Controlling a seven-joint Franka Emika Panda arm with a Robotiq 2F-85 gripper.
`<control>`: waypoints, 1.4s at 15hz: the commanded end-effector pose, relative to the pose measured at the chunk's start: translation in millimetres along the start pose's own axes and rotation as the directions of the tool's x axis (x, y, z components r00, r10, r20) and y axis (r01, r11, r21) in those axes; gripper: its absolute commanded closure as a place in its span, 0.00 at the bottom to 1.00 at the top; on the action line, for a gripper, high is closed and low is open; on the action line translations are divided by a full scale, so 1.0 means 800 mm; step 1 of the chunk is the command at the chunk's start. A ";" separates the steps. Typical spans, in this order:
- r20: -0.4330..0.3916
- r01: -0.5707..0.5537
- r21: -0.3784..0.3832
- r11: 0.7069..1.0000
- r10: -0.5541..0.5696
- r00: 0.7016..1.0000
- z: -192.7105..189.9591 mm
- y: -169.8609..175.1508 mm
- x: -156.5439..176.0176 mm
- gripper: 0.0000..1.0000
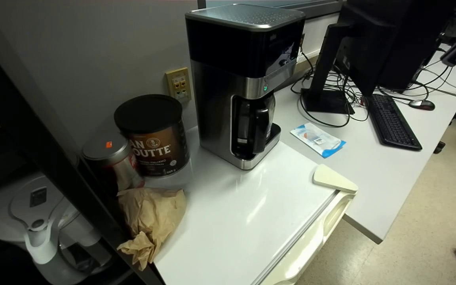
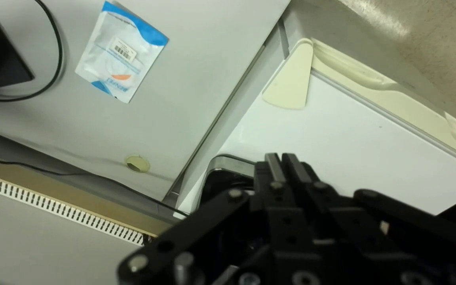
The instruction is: Press the button on the right side of the coffeemaker
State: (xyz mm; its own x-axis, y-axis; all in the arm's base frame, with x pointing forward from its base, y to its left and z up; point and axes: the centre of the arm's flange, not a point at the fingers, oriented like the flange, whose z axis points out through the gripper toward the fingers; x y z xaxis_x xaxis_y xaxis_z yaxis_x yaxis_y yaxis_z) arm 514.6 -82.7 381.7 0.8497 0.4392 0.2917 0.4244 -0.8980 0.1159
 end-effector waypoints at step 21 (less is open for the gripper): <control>-0.342 -0.047 -0.036 0.998 0.032 0.939 0.136 0.041 0.180 1.00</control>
State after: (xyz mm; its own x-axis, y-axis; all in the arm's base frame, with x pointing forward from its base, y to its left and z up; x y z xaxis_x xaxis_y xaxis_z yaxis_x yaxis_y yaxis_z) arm 660.0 -46.6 332.0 0.7301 0.3808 0.5674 0.3812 -0.9161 0.1242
